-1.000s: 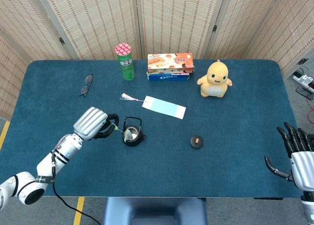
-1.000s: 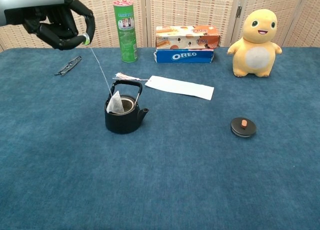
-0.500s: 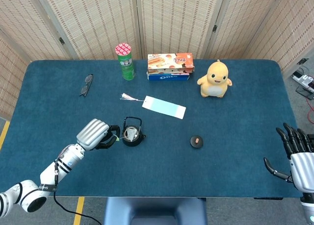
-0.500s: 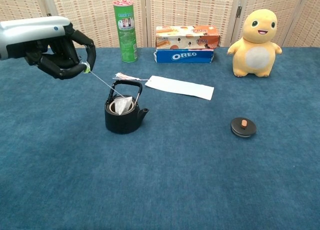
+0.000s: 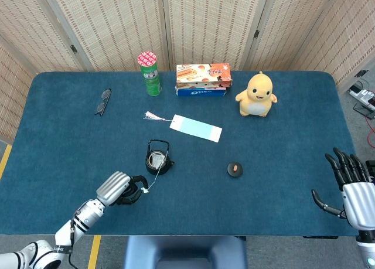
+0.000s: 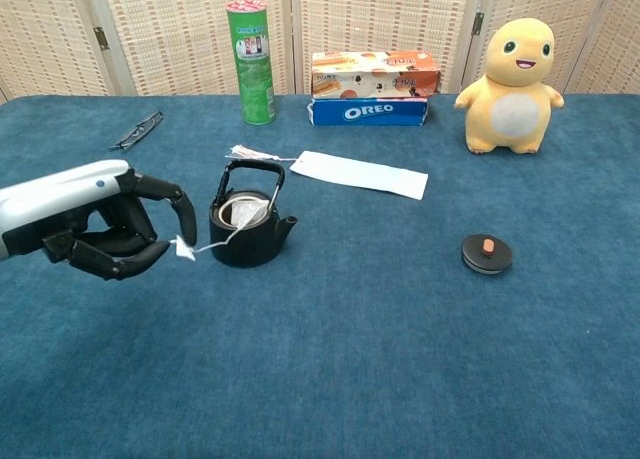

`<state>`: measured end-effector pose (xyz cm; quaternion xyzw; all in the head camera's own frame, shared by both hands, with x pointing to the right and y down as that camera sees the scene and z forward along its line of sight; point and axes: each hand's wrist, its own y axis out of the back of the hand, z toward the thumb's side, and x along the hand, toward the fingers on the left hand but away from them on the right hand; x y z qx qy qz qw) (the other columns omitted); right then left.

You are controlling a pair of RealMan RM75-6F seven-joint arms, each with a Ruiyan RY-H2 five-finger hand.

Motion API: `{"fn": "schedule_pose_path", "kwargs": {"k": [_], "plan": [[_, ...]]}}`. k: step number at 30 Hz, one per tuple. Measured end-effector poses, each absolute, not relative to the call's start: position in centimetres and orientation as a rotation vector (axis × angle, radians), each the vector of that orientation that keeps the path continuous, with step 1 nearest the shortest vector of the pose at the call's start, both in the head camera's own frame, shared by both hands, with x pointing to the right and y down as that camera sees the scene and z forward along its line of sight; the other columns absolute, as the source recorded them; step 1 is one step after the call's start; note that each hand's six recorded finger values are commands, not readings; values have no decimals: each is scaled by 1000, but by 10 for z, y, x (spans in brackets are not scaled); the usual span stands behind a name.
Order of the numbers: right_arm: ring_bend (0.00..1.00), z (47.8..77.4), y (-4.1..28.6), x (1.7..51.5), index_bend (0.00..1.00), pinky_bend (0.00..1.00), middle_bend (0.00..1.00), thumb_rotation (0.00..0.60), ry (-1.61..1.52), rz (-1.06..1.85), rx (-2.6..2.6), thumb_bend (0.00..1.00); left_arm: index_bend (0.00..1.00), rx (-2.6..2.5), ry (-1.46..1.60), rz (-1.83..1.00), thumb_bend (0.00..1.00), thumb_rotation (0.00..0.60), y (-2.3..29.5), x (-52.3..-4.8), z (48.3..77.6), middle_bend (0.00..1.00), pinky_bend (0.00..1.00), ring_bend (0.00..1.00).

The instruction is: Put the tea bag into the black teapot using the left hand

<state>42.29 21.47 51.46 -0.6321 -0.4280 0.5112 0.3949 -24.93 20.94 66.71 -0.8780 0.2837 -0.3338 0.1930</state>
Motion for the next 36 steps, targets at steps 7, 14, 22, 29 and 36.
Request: {"fn": "schedule_pose_path", "kwargs": {"k": [7,14,22,29,36], "plan": [[8,514,215,424,0,0,0,221,-1086,1294,-1604,404,195,-2506,788,-976,382,600,224,-249,678,1000,1000,1000],[7,513,215,424,0,0,0,220,-1091,1291,-1601,405,140,-2472,805,-987,358,600,213,-259,669,1000,1000,1000],[8,512,215,423,0,0,0,219,-1091,1281,-1612,404,53,-2539,606,-1133,375,600,192,-260,660,1000,1000,1000],[12,505,215,427,0,0,0,220,-1122,1263,-1606,404,0,-2573,268,-1315,406,539,172,-247,653,1000,1000,1000],[13,506,214,429,0,0,0,223,-1123,1265,-1610,404,0,-2534,172,-1350,364,540,147,-223,655,1000,1000,1000]]}}
